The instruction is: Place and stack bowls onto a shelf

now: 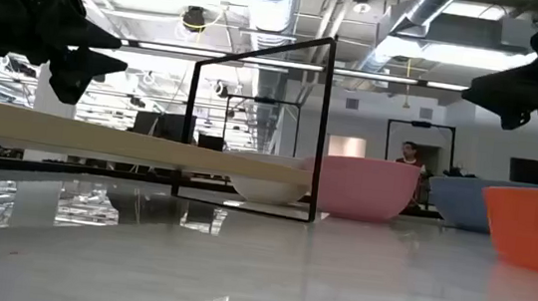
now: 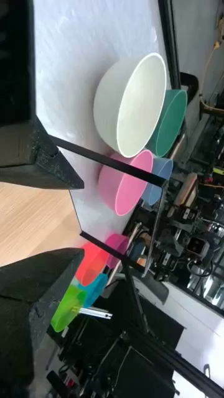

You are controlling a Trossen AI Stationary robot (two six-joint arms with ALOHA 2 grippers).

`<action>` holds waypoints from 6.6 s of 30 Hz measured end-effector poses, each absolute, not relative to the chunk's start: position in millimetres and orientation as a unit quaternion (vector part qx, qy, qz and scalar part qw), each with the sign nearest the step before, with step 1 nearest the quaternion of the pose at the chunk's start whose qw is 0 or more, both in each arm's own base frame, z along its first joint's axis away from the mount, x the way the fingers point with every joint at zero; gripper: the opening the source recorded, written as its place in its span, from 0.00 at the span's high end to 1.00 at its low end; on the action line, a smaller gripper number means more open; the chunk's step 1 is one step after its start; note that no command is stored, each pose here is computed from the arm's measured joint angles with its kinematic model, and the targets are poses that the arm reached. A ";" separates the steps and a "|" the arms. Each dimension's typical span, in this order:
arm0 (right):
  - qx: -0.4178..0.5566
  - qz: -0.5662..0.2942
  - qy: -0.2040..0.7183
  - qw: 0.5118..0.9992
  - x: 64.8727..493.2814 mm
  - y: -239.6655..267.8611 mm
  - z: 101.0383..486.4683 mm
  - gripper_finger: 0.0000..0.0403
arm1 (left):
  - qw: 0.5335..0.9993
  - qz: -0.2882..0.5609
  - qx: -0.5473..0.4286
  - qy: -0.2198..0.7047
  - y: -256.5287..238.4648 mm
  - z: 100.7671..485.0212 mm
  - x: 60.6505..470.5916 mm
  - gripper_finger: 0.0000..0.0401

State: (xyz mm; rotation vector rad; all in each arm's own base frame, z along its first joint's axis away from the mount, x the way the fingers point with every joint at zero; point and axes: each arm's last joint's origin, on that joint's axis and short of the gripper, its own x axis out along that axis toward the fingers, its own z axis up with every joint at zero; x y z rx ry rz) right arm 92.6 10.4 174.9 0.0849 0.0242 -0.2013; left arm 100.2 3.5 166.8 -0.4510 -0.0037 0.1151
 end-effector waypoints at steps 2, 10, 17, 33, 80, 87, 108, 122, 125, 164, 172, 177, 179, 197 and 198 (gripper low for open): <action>0.042 -0.100 0.012 0.994 92.6 10.4 174.9 0.55 | 0.973 0.057 -0.223 -0.002 3.5 166.6 100.2 0.63; 0.042 -0.100 0.012 0.994 92.6 10.4 175.0 0.55 | 0.973 0.057 -0.223 -0.002 3.5 166.8 100.2 0.63; 0.042 -0.100 0.012 0.994 92.6 10.4 174.9 0.55 | 0.973 0.057 -0.223 -0.002 3.5 166.7 100.2 0.63; 0.042 -0.100 0.012 0.994 92.6 10.4 175.0 0.55 | 0.973 0.057 -0.223 -0.002 3.5 166.7 100.2 0.63; 0.070 -0.103 0.003 0.992 92.8 10.0 175.8 0.55 | 0.872 0.062 -0.320 -0.366 10.1 259.5 72.7 0.63; 0.327 -0.087 -0.110 0.934 91.5 8.6 193.2 0.55 | 0.882 0.141 -0.251 -0.373 12.8 331.3 83.9 0.57; 0.301 -0.127 -0.244 0.913 67.7 -4.4 282.4 0.55 | 0.926 0.260 -0.163 -0.221 26.9 455.1 187.5 0.52; 0.067 -0.242 0.129 0.959 108.8 -0.4 371.8 0.37 | 0.956 0.237 -0.167 -0.047 28.1 449.3 202.8 0.30; 0.052 -0.255 0.220 0.940 118.4 1.1 369.4 0.34 | 0.958 0.230 -0.172 -0.019 26.9 445.3 196.2 0.29; 0.082 -0.256 0.585 0.765 160.3 -4.8 219.9 0.34 | 0.961 0.180 -0.192 0.087 22.4 427.2 190.7 0.30; 0.102 -0.264 0.589 0.757 158.9 -18.3 210.2 0.36 | 0.958 0.187 -0.198 0.092 22.7 425.9 190.4 0.30; 0.113 -0.268 0.597 0.748 160.5 -22.7 207.4 0.50 | 0.958 0.187 -0.198 0.092 22.7 425.8 190.3 0.30; 0.119 -0.266 0.607 0.739 162.1 -24.0 204.0 0.58 | 0.958 0.187 -0.198 0.093 22.7 425.7 190.3 0.30; 0.134 -0.269 0.593 0.747 173.4 -22.5 233.6 0.93 | 0.957 0.189 -0.195 0.100 22.7 424.3 189.9 0.30; 0.134 -0.268 0.592 0.748 172.7 -22.4 240.8 0.93 | 0.957 0.189 -0.194 0.101 22.7 424.2 189.9 0.30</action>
